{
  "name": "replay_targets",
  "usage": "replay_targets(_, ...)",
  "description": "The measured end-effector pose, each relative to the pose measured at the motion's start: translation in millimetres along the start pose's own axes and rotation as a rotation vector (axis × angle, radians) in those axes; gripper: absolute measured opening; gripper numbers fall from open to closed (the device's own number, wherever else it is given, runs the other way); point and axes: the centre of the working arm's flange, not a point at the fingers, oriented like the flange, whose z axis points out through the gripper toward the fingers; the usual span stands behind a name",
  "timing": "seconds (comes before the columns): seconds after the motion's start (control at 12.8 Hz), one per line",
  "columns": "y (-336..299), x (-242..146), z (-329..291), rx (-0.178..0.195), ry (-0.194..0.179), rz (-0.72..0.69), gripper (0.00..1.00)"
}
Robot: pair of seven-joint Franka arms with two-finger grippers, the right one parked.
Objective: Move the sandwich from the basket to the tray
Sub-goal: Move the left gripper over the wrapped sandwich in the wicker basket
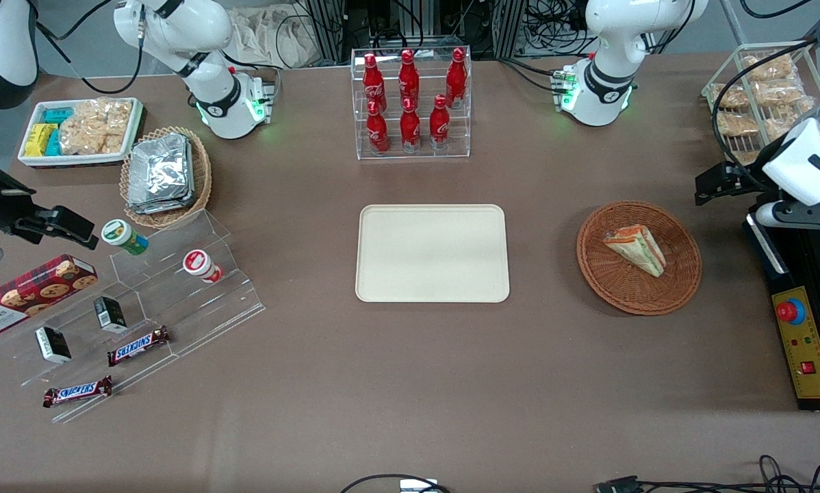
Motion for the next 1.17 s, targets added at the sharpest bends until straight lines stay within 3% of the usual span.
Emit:
replay_targets(0.47, -10.8, 0.5, 2.1, -0.001, -0.005, -0.019, 1.00)
replay_targets(0.86, -17.2, 5.6, 50.8, 0.016, -0.061, -0.123, 1.00)
replay_targets(1.17, -14.9, 1.8, 126.5, 0.023, -0.019, -0.307, 1.00)
